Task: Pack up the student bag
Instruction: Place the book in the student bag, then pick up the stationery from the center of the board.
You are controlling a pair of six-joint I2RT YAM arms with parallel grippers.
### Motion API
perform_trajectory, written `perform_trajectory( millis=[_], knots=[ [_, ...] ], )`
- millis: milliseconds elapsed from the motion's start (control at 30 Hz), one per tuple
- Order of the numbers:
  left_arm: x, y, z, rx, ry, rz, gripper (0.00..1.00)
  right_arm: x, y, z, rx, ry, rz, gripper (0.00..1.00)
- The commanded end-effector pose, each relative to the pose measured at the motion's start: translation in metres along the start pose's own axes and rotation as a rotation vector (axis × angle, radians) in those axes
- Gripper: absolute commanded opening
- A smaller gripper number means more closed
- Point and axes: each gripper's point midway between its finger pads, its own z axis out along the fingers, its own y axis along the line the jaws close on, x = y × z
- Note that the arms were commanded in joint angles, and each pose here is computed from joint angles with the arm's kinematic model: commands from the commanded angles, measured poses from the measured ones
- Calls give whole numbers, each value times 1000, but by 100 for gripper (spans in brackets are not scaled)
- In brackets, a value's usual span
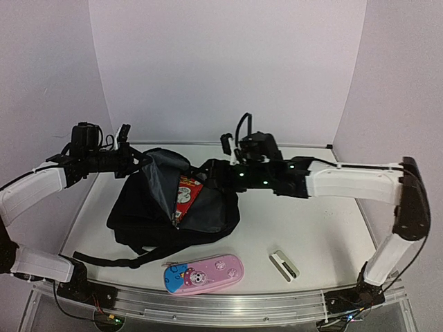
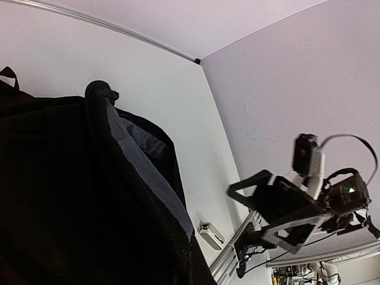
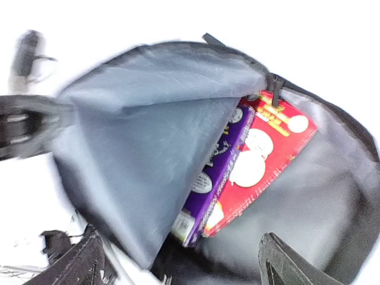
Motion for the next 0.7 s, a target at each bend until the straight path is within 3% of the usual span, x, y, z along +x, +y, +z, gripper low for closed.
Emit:
perform_trajectory(
  millis=[0,333,667],
  knots=[
    [-6,1,-11,-36,-45,30,0,47,-20,-44,5,103,-15,86],
    [-3,9,-12,-56,-51,8,0,152,-63,-88,-8,332,156,78],
    [-1,13,-7,-51,-32,-8,0,208,-80,-73,-27,458,238,64]
  ],
)
